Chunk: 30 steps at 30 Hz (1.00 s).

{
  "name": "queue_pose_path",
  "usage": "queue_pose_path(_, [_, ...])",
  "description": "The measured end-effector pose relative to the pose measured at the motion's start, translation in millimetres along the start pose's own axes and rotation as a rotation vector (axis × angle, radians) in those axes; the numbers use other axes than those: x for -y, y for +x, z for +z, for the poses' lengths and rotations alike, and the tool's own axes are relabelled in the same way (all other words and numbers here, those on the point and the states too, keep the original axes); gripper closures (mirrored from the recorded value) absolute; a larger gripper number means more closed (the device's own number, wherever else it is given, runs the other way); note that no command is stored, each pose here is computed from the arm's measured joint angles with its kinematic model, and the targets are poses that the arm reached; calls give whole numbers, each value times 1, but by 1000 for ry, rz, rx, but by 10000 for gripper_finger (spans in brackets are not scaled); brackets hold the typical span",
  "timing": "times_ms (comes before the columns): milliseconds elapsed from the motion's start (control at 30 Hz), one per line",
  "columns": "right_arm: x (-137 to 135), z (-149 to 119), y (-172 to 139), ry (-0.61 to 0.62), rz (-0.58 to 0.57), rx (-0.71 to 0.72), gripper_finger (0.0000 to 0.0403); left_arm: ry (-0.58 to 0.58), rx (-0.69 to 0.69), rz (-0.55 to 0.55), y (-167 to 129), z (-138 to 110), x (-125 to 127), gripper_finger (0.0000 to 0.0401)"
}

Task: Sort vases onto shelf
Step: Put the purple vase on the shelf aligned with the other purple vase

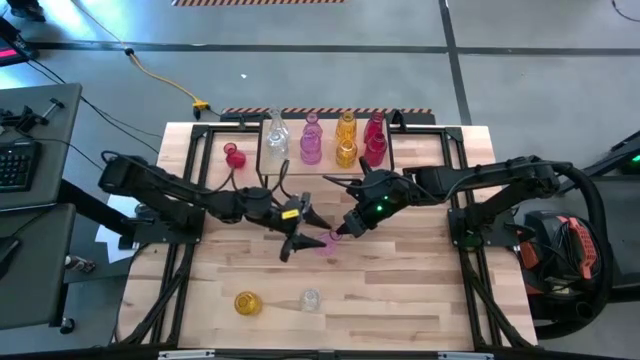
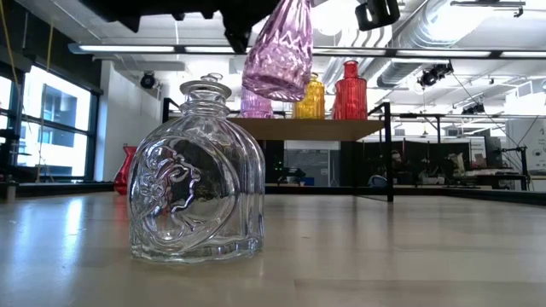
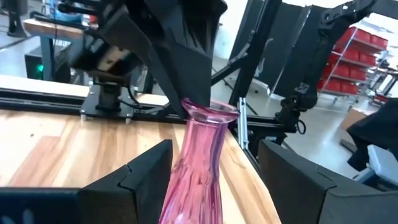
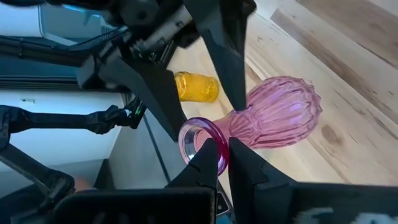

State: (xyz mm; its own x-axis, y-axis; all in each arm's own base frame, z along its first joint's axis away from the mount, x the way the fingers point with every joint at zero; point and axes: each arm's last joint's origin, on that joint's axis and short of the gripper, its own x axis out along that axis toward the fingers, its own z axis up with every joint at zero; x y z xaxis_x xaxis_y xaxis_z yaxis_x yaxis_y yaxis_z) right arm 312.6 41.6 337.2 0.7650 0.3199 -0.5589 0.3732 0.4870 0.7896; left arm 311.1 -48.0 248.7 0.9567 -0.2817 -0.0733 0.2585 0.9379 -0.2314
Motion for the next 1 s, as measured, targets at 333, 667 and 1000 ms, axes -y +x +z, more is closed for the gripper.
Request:
queue_pose_path(333, [0,1,0,-2,1,13,403,-7,-4,57,16,-3,-1,174])
queue_pose_path(667, [-1,1,0,-11,5,22,403,-12,-13,74,16,-4,-2,223])
queue_pose_path(1000, [-1,2,0,-19,6,34,403,-8,-17,70,16,-4,-1,311])
